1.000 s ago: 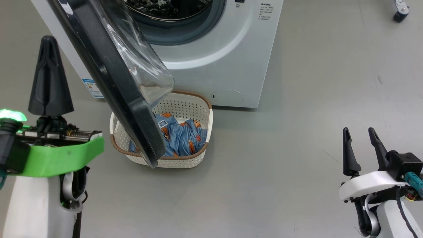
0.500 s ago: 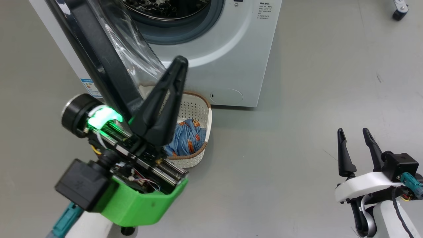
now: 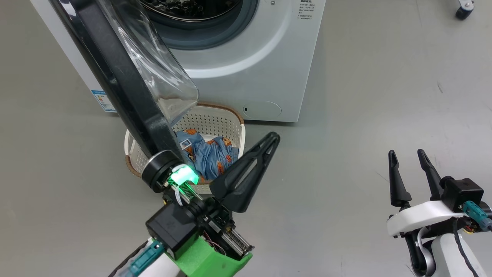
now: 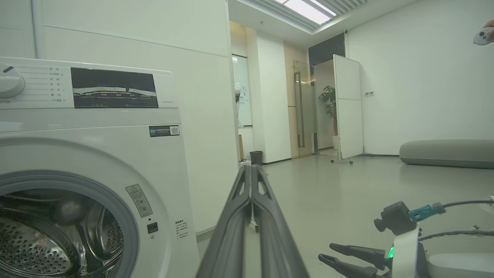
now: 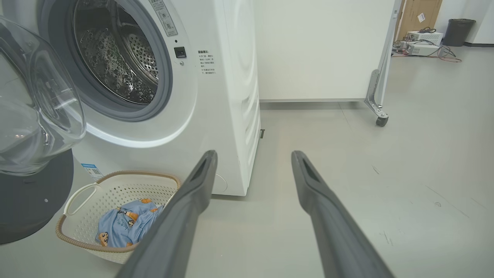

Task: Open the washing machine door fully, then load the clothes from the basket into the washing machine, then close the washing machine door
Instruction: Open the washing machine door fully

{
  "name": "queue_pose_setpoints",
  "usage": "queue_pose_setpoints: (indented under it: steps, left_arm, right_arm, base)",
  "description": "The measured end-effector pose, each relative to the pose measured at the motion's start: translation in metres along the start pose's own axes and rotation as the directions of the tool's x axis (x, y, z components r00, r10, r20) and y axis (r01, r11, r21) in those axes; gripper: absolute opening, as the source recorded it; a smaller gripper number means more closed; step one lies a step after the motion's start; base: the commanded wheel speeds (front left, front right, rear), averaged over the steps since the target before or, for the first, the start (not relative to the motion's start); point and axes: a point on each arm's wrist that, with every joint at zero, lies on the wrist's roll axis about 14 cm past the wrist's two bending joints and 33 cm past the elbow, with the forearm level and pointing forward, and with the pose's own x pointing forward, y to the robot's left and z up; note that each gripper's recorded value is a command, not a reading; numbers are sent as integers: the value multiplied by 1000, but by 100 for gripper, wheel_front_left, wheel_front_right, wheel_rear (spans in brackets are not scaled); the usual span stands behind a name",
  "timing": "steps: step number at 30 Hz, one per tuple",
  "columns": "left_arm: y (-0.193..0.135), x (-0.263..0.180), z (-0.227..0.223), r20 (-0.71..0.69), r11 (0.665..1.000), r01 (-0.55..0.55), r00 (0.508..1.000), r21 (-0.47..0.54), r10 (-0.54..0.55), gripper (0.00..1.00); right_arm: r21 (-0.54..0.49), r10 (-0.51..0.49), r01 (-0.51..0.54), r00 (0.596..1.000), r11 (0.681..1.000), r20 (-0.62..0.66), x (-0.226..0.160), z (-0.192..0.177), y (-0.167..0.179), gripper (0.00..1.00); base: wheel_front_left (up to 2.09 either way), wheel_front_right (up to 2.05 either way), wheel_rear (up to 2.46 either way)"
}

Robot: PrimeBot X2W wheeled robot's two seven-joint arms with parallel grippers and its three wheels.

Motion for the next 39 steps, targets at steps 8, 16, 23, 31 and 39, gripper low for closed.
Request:
queue_pose_setpoints:
  steps: [8, 16, 23, 31, 39]
  left_arm:
    - [-5, -17, -38, -127, 999, -13, 992, -52, 6, 0]
    - [13, -36, -67, -230, 994, -93, 970, -65, 75, 0]
    - [30, -50, -87, -296, 982, -171, 944, -74, 142, 0]
    - [54, -55, -93, -310, 966, -251, 925, -63, 220, 0]
    - [80, -69, -106, -354, 946, -324, 888, -31, 293, 0]
  right_arm:
    - [3, 0, 0, 1000, 1000, -8, 0, -2, -1, 100]
    - [0, 3, -3, 1000, 1000, -12, 0, -4, -1, 100]
    - [4, -3, 3, 1000, 1000, -19, 0, -6, -4, 100]
    - [11, -5, 6, 1000, 1000, -27, 1, -9, -4, 100]
    - [14, -18, 19, 999, 1000, -42, 3, -15, -9, 100]
  base:
    - [0, 0, 0]
    - [0, 0, 0]
    - [0, 0, 0]
    - [0, 0, 0]
    - [0, 0, 0]
